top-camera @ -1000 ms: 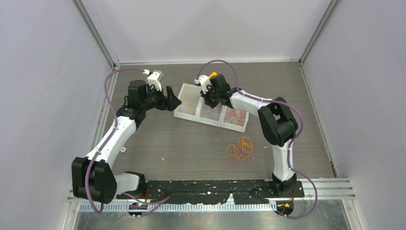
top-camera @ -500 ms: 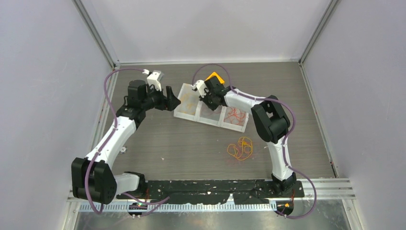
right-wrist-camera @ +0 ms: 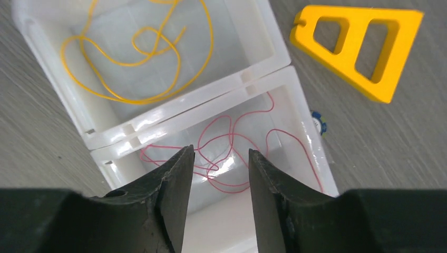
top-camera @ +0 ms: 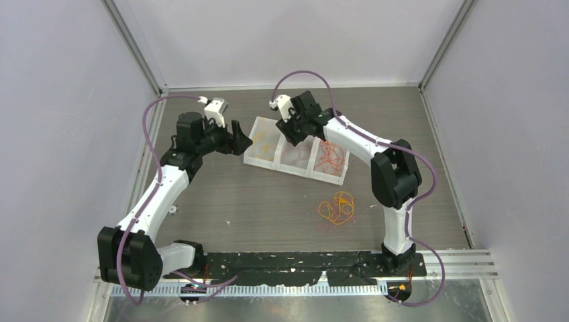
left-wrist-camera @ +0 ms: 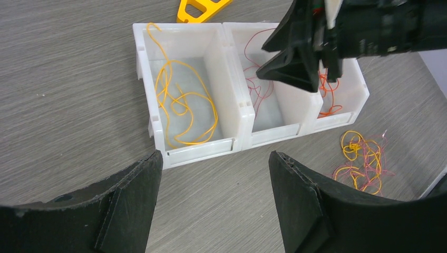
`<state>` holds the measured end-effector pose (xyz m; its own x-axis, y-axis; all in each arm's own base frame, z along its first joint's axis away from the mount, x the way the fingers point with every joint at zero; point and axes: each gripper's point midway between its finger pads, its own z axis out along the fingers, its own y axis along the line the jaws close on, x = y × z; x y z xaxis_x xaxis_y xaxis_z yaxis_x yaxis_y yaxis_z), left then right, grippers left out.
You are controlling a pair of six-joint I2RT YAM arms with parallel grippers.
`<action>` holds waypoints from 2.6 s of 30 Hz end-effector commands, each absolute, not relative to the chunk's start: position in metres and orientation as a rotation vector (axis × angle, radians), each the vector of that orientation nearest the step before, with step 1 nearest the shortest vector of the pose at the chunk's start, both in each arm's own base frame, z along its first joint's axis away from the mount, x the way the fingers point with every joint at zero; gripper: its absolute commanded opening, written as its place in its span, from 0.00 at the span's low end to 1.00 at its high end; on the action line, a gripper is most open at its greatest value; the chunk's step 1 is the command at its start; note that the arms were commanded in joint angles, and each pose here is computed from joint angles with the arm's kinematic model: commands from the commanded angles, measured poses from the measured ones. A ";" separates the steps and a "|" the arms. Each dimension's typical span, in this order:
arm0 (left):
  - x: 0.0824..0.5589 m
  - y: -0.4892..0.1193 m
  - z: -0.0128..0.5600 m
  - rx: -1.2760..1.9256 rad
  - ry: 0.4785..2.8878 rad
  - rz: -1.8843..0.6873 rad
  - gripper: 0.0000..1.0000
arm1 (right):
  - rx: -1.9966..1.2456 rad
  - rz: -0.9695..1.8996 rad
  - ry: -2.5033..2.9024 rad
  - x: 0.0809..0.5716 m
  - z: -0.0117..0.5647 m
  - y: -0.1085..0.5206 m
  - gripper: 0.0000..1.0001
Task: Untangle the cables
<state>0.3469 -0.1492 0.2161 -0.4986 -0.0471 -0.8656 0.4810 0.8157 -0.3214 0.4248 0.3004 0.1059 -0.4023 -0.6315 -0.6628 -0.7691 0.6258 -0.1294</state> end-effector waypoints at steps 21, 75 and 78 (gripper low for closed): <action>0.349 -0.149 0.244 0.360 1.911 -0.654 0.76 | -0.801 0.230 2.238 0.448 0.162 0.217 0.56; 0.361 -0.127 0.242 0.373 1.949 -0.559 0.95 | -1.481 0.375 2.187 0.212 0.104 0.145 0.74; 0.342 -0.135 0.261 0.480 1.883 -0.596 0.95 | -1.530 0.322 2.260 0.213 0.076 0.137 0.74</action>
<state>0.3568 -0.1244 0.2284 -0.4968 -0.0227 -0.8676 0.4413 0.8542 -0.2750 0.1937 0.1435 0.0998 -0.3676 -0.7866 -0.4962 -0.9176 0.3936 0.0558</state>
